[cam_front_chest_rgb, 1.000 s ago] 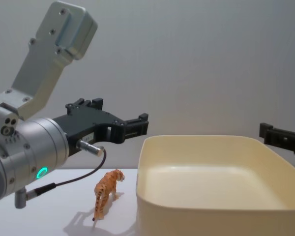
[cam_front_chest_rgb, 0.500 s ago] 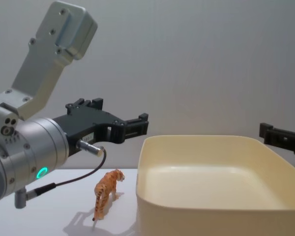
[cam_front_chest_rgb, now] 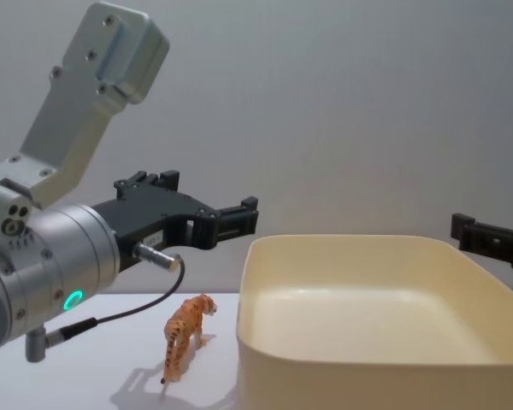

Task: Pick up the toy alternately with two hands and place it into the central storage box.

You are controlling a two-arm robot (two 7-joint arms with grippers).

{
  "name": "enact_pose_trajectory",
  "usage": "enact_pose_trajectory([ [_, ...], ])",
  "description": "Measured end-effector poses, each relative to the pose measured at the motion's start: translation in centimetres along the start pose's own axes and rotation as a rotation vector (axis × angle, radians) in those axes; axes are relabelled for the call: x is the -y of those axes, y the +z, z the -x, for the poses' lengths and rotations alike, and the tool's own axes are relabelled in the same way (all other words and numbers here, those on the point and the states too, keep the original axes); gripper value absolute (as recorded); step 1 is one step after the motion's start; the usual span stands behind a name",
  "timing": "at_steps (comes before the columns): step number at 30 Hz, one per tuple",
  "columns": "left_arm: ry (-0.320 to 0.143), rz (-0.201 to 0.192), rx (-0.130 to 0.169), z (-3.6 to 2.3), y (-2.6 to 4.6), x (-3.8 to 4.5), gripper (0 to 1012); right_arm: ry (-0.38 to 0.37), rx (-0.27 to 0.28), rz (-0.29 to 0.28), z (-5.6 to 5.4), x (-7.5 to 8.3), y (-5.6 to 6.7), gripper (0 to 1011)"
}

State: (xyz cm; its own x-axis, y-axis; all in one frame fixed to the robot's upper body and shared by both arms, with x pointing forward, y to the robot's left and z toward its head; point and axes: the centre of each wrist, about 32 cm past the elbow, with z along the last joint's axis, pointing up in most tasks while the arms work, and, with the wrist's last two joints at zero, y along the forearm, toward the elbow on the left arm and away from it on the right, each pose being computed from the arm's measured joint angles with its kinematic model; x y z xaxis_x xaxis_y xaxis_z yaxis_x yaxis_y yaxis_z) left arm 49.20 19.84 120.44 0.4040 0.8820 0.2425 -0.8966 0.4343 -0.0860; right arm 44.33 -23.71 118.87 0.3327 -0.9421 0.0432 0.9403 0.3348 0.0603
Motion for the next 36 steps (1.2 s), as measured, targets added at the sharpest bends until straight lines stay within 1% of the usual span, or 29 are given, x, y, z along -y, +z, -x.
enact_pose_trajectory([
  [36,0.000,0.000,0.000,0.00,0.00,0.00,1001,0.000,0.000,0.000,0.00,0.00,0.00,1001],
])
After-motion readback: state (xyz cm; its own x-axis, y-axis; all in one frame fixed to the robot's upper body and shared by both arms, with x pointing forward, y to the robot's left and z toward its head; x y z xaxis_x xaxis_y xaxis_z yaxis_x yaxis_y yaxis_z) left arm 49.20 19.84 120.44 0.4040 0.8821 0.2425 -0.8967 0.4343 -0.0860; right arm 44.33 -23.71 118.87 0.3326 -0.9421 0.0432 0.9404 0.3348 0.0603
